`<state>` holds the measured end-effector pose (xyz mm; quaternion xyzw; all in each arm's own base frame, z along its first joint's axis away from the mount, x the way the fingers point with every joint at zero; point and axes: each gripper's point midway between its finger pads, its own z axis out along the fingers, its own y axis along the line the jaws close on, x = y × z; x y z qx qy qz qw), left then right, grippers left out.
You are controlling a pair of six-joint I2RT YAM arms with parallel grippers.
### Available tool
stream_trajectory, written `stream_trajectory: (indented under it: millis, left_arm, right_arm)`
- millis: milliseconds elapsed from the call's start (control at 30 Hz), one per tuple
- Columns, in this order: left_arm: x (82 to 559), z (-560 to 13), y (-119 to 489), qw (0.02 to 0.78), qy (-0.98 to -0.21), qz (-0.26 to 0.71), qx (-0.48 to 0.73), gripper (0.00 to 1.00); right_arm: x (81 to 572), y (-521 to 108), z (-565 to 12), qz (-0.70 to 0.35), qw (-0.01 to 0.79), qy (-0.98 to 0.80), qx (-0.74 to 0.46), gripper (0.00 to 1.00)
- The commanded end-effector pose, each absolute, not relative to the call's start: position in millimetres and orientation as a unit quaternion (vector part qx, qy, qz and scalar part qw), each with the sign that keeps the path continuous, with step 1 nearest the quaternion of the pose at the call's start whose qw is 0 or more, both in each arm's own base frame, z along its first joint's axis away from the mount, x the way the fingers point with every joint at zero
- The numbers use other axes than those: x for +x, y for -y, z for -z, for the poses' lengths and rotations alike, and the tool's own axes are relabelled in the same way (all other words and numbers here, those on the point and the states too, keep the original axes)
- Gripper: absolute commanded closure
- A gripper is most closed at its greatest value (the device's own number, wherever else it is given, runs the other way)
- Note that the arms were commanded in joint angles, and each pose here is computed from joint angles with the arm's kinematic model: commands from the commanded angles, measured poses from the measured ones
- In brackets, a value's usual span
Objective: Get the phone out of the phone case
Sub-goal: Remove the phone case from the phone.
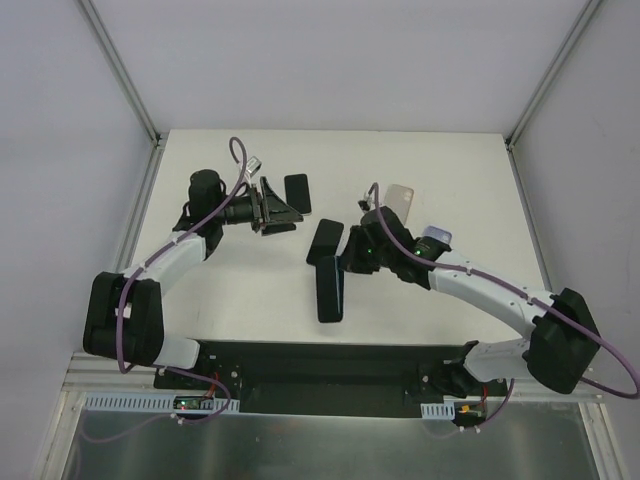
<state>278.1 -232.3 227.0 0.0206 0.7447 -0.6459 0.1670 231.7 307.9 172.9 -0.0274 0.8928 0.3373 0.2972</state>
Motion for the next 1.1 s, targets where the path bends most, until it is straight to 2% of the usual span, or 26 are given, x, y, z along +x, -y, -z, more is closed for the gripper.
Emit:
stream_trajectory:
  millis: [0, 33, 133, 300, 433, 600, 833, 1067]
  left_arm:
    - [294, -218, 222, 0.224, -0.775, 0.591, 0.007, 0.24]
    - [294, -214, 222, 0.218, -0.778, 0.589, 0.001, 0.2]
    - [294, -200, 223, 0.202, -0.791, 0.577, -0.017, 0.19]
    - [287, -163, 236, 0.143, -0.835, 0.527, -0.067, 0.21]
    - [263, -134, 274, 0.073, -0.866, 0.49, -0.07, 0.22]
    - [255, -113, 298, 0.003, -0.877, 0.469, -0.103, 0.23]
    - [244, -91, 317, -0.067, -0.879, 0.447, -0.151, 0.21]
    - [245, -94, 338, -0.11, -0.869, 0.451, -0.17, 0.2]
  right_arm:
    - [200, -275, -122, -0.253, 0.219, -0.941, -0.052, 0.99]
    - [200, -275, -121, -0.251, 0.219, -0.941, -0.053, 0.98]
    - [202, -272, -120, -0.239, 0.216, -0.945, -0.049, 0.99]
    - [212, -247, -113, -0.159, 0.231, -0.96, -0.03, 0.99]
    - [222, -231, -116, -0.103, 0.247, -0.963, -0.016, 0.99]
    - [238, -225, -110, -0.046, 0.265, -0.963, -0.004, 0.99]
    - [243, -242, -95, -0.056, 0.265, -0.963, -0.01, 0.99]
    - [243, -248, -83, -0.056, 0.257, -0.965, -0.02, 0.99]
